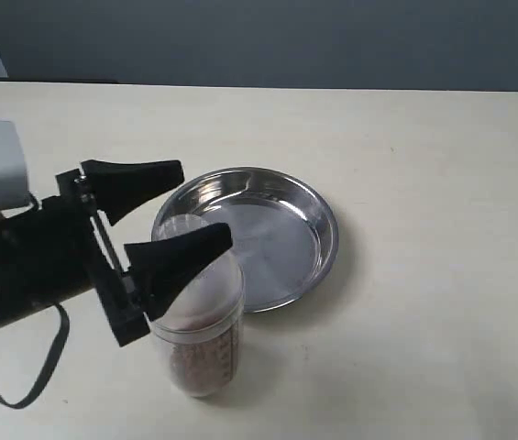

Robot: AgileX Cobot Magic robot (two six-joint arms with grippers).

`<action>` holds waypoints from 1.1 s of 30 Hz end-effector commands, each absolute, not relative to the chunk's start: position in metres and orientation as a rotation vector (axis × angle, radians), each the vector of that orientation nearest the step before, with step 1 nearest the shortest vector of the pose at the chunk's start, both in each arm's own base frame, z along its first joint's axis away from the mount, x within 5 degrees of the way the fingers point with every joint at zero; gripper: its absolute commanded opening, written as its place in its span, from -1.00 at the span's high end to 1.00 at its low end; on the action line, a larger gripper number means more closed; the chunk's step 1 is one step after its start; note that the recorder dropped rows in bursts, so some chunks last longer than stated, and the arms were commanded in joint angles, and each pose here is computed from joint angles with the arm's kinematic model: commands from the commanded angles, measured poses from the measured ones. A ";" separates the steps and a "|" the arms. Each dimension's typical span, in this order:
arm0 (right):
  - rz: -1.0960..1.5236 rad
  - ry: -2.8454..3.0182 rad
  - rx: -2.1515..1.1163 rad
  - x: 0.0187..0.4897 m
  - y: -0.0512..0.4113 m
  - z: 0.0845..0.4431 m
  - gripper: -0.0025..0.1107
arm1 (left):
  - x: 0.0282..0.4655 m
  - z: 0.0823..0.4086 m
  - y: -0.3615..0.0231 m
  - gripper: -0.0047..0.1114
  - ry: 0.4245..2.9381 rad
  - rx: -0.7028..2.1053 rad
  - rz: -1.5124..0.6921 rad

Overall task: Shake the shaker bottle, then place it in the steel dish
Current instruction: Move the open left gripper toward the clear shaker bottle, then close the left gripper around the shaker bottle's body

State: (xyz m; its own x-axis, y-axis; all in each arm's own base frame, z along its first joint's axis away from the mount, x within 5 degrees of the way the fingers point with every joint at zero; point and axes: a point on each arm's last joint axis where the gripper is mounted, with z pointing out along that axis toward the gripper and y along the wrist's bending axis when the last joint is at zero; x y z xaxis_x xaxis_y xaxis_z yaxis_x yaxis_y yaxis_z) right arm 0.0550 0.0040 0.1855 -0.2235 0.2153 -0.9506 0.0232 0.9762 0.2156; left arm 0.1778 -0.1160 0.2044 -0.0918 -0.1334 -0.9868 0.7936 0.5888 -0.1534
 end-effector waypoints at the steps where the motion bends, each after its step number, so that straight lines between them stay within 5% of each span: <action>1: 0.175 1.780 0.169 0.055 0.004 0.186 0.97 | 0.193 0.198 -0.128 -0.50 1.462 0.683 -0.889; 22: 0.175 1.780 0.169 0.055 0.004 0.186 0.97 | 0.169 0.157 -0.116 -0.49 1.641 0.688 -0.831; 33: 0.175 1.780 0.169 0.055 0.004 0.186 0.97 | 0.166 0.142 -0.116 -0.26 1.716 0.708 -0.858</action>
State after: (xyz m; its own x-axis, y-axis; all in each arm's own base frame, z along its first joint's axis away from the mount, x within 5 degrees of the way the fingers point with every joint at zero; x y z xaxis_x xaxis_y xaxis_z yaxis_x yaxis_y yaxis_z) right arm 0.0550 0.0040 0.1855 -0.2235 0.2153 -0.9506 0.0232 0.9762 0.2156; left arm 0.1702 -0.1172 0.1596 -0.1888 -0.0378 -0.9813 0.8072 0.5631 -0.1770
